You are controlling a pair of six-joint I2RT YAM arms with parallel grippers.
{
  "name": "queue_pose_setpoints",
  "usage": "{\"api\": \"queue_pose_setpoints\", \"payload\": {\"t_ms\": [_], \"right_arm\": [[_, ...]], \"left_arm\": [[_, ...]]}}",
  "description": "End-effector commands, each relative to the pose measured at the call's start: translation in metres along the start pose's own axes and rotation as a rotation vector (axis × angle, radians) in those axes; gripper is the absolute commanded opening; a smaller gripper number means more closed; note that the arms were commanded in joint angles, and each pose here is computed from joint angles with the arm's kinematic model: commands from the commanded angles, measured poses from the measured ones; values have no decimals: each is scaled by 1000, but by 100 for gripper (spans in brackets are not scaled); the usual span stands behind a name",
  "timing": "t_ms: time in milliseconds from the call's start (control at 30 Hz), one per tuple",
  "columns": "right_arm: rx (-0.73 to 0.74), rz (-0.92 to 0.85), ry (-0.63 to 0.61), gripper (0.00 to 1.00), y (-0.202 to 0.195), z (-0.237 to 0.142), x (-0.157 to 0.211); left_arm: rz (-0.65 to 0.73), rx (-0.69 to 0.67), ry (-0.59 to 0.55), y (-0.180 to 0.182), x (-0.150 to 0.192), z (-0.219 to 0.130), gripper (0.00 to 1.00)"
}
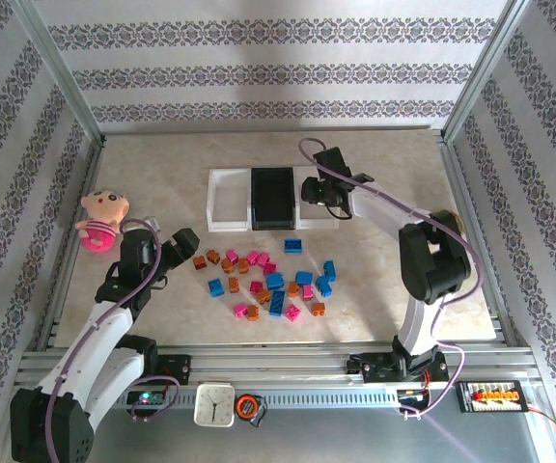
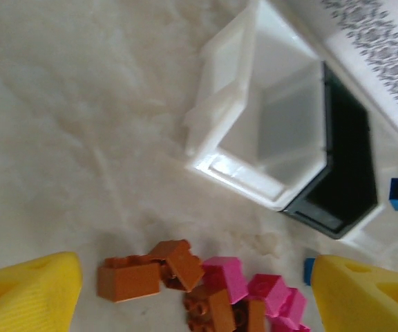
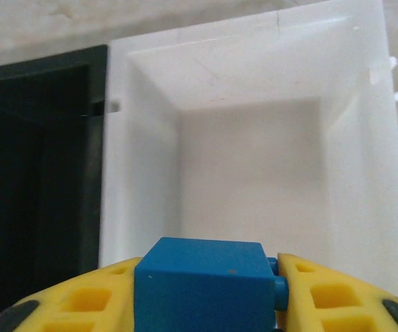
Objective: Sort the legos into containers by color
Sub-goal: Place the lego in the container, then pick up the lego from the middle-left of the table.
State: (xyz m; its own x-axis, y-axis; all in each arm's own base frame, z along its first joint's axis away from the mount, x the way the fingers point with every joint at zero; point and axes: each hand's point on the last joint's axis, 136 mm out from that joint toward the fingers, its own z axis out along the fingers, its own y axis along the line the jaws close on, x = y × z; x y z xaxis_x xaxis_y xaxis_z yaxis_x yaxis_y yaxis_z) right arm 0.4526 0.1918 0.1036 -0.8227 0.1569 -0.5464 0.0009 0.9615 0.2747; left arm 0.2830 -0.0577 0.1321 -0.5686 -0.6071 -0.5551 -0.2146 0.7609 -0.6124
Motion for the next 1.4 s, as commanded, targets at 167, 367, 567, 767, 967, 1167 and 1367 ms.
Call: {"api": "queue_pose_setpoints", "payload": {"t_ms": [167,367,567,767,967,1167,1367], "right_arm": [[12,-45,-27,64,7,-12,-17],[-9,-39,-34,64,1,-30,3],[1,-20,-31,63,-13,-38,13],[-9,-7,-41,63,-16,-42,12],[-16,4,-53,63,-16,-46,10],[-22,11,-51,63,-16,-47,13],[-23,13,-55,63,-18,-51,16]], "left_arm": [[74,-164,59,24,6,10,70],[128,-213,177,29,30,40,63],[246,-237,215,20,43,53,65],[269,-268,240,29,51,62,62],[286,-283,275,33,60,71,56],[284,-301,282,42,65,76,43],[283,-272,263,31,58,68,23]]}}
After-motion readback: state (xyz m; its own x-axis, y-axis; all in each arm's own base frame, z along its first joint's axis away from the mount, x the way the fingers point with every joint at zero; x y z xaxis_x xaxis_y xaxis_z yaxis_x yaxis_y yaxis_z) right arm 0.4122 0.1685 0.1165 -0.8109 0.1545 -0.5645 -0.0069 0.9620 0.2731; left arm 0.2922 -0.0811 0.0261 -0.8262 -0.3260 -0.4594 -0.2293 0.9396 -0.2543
